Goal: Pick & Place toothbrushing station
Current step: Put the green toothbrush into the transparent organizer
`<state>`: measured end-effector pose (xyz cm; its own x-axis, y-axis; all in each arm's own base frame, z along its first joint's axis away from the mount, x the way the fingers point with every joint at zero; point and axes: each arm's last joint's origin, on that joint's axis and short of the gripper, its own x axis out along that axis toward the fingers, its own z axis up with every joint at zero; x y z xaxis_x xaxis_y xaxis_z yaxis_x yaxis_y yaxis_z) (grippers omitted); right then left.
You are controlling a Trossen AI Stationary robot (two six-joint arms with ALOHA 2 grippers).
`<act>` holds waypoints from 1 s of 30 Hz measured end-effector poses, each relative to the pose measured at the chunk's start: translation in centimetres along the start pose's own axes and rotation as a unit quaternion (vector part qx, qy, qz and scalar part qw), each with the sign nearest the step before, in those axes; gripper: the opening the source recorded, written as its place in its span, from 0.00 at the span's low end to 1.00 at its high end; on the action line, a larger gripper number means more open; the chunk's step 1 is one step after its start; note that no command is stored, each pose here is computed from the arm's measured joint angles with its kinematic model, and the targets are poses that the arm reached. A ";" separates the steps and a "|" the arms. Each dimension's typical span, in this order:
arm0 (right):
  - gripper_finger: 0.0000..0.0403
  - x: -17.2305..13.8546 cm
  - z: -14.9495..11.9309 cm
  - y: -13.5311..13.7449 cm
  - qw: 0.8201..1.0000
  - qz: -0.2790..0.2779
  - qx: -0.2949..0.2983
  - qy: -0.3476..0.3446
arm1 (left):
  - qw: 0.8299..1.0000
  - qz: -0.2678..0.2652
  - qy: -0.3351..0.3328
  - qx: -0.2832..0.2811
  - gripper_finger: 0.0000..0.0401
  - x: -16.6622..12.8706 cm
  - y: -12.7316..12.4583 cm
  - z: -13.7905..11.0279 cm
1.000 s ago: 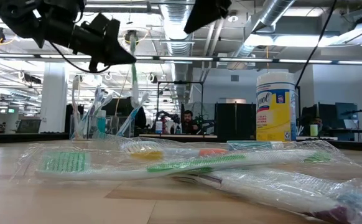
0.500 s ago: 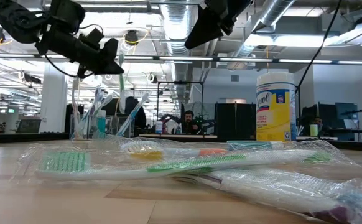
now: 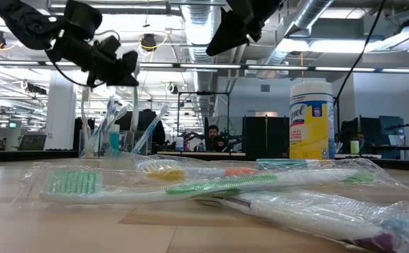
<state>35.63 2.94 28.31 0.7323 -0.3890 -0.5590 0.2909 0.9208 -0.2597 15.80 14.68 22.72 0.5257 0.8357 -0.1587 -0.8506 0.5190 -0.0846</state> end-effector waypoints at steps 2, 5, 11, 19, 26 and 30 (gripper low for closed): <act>0.09 0.0 0.0 0.0 1.000 0.000 0.000 0.000 | 1.000 0.010 0.007 0.002 0.01 0.4 0.1 -0.4; 0.09 0.1 0.0 -0.2 1.000 -0.002 0.002 0.001 | 1.000 0.012 0.014 0.003 0.01 1.0 0.1 -0.8; 0.08 0.3 0.0 -0.6 1.000 -0.002 0.005 0.003 | 0.999 0.013 0.036 0.005 0.01 2.1 -0.1 -2.1; 0.08 0.3 0.0 -0.5 1.000 0.005 0.004 0.003 | 0.998 0.017 0.067 0.007 0.01 3.2 -0.3 -3.7; 0.08 0.3 0.0 -0.5 1.000 0.005 0.004 0.003 | 0.996 0.020 0.085 0.012 0.01 3.7 -0.3 -4.6; 0.07 0.3 0.0 -0.5 1.000 0.005 0.004 0.003 | 0.996 0.021 0.090 0.013 0.02 3.9 -0.3 -4.8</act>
<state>35.71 2.33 28.28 0.7314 -0.3798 -0.5665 0.2887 0.9249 -0.2473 18.02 16.88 17.41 0.4774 0.8125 -0.3346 -0.8697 0.4912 -0.0482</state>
